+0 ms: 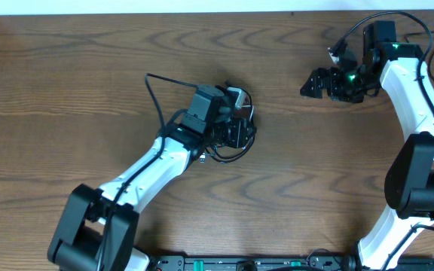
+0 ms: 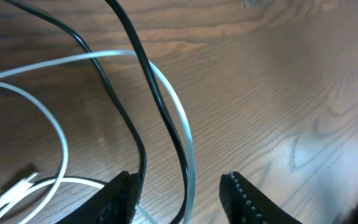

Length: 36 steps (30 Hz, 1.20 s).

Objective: Untangle cables

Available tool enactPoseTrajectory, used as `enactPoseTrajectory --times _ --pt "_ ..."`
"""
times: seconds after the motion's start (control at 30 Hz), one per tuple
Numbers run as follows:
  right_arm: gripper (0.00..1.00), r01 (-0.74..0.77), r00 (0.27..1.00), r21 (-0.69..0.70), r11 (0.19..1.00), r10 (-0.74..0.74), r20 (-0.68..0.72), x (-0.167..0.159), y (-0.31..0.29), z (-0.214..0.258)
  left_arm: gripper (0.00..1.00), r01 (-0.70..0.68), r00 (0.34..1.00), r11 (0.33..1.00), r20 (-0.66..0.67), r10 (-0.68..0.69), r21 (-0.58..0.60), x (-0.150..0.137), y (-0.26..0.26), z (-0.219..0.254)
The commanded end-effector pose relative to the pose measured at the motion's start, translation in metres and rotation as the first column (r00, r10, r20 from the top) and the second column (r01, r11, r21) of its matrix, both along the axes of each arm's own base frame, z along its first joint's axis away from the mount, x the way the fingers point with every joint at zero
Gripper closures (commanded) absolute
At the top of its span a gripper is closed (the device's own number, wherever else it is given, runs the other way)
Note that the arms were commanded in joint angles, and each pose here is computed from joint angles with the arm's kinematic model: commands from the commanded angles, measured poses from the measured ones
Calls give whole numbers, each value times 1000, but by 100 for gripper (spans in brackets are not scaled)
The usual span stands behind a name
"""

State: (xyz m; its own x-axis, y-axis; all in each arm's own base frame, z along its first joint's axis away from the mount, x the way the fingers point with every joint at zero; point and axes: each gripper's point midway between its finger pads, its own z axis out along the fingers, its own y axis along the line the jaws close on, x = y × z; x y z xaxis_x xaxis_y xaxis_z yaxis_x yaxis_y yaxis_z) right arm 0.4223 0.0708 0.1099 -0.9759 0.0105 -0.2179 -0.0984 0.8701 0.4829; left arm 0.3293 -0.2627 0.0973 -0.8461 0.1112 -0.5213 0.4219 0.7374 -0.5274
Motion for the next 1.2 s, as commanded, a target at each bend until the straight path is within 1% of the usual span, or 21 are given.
enactPoseTrajectory --times 0.0,0.07,0.17,0.2,0.27,0.37,0.47,0.57,0.73,0.8,0.9,1.03,1.17 --pt "2 10 1000 9 1000 -10 -14 -1 1 -3 58 28 999 1000 22 -28 -6 2 -5 -1" --pt "2 10 1000 9 1000 -10 -11 0 1 -3 66 23 999 1000 27 -23 -4 4 -5 -1" --pt "2 10 1000 9 1000 -9 -11 0 1 -3 81 15 999 1000 37 -15 -1 6 -4 0" --pt "2 10 1000 9 1000 -9 -11 0 1 -3 88 12 999 1000 42 -11 -5 8 -3 1" --pt "2 12 1000 10 1000 -11 -13 0 1 -3 92 4 998 1000 58 -4 -14 13 -2 7" --pt "2 11 1000 10 1000 -11 -13 0 2 -3 93 6 995 998 101 1 -68 18 -6 37" --pt "2 11 1000 10 1000 -11 -13 0 2 -3 93 3 980 988 196 27 -151 24 -12 97" --pt "2 10 1000 14 1000 -10 -10 0 2 -3 93 9 957 975 284 56 -222 24 -12 152" --pt "3 1 1000 17 1000 -1 -2 1 5 -2 92 51 914 942 395 90 -332 8 -7 233" --pt "4 -9 1000 24 1000 8 8 2 8 -1 92 85 895 915 434 104 -395 -3 -5 267" --pt "5 -66 997 67 996 63 48 3 17 5 93 152 841 871 524 135 -468 -20 0 317" --pt "6 -93 994 113 989 85 74 4 25 11 93 222 737 829 645 202 -513 -41 16 375" --pt "6 -102 993 143 984 91 81 4 29 15 93 168 677 824 671 303 -541 -40 38 402"
